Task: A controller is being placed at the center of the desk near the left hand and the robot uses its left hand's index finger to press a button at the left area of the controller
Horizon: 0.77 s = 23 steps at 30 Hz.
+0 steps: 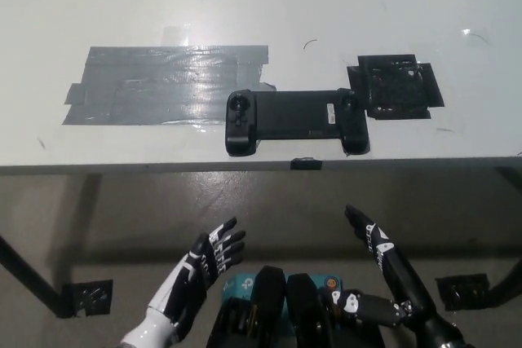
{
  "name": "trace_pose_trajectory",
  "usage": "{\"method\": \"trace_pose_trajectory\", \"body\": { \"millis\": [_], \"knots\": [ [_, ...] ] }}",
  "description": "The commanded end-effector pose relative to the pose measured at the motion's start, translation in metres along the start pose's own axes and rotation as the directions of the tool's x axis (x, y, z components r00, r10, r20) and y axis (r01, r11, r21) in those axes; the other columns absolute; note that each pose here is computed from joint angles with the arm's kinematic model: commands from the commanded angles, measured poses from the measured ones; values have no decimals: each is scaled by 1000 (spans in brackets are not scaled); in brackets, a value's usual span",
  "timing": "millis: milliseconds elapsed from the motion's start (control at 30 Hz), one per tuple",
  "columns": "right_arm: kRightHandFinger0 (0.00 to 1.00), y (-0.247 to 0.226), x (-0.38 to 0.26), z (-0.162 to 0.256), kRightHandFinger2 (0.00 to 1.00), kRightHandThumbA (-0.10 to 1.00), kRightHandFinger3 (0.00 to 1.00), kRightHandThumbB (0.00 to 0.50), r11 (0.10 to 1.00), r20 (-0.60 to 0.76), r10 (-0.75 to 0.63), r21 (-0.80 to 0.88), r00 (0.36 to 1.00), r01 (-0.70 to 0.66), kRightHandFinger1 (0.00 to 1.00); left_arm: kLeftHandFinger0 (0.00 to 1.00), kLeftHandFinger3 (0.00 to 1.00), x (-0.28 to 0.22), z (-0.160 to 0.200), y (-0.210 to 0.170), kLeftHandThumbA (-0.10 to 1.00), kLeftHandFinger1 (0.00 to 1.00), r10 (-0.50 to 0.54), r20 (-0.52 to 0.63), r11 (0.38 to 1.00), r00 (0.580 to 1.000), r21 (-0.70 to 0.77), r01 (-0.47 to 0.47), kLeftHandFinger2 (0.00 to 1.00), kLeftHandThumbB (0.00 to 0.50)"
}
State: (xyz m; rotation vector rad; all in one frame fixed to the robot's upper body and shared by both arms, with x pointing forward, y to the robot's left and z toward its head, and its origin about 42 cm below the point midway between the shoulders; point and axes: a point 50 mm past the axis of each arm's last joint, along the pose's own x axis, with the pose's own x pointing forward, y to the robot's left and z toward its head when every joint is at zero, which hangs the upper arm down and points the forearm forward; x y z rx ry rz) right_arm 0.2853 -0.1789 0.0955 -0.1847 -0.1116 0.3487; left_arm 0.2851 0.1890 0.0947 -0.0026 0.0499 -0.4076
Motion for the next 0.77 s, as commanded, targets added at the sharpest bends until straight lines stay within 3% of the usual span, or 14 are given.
{"method": "trace_pose_trajectory", "body": {
  "millis": [0, 100, 367, 733],
  "knots": [
    [1000, 0, 5, 21, 1000, 940, 1000, 251, 995, 136, -94, 32, 986, 91, 1000, 1000, 1000, -11, 10, -19, 1000, 1000, 214, 415, 916, 884, 229, -330, 1000, 269],
    [1000, 0, 4, 21, 1000, 944, 1000, 245, 995, 138, -98, 37, 986, 93, 1000, 1000, 1000, -10, 9, -16, 1000, 1000, 216, 416, 907, 883, 249, -340, 1000, 239],
    [1000, 5, -6, 18, 1000, 916, 1000, 223, 994, 129, -102, 52, 986, 96, 1000, 1000, 1000, -19, 0, -17, 1000, 1000, 210, 390, 910, 896, 258, -326, 1000, 237],
    [1000, 8, 1, 17, 1000, 899, 1000, 249, 994, 128, -99, 55, 987, 93, 1000, 1000, 1000, -20, -2, -12, 1000, 1000, 205, 391, 901, 897, 283, -329, 1000, 211]
  ]
}}
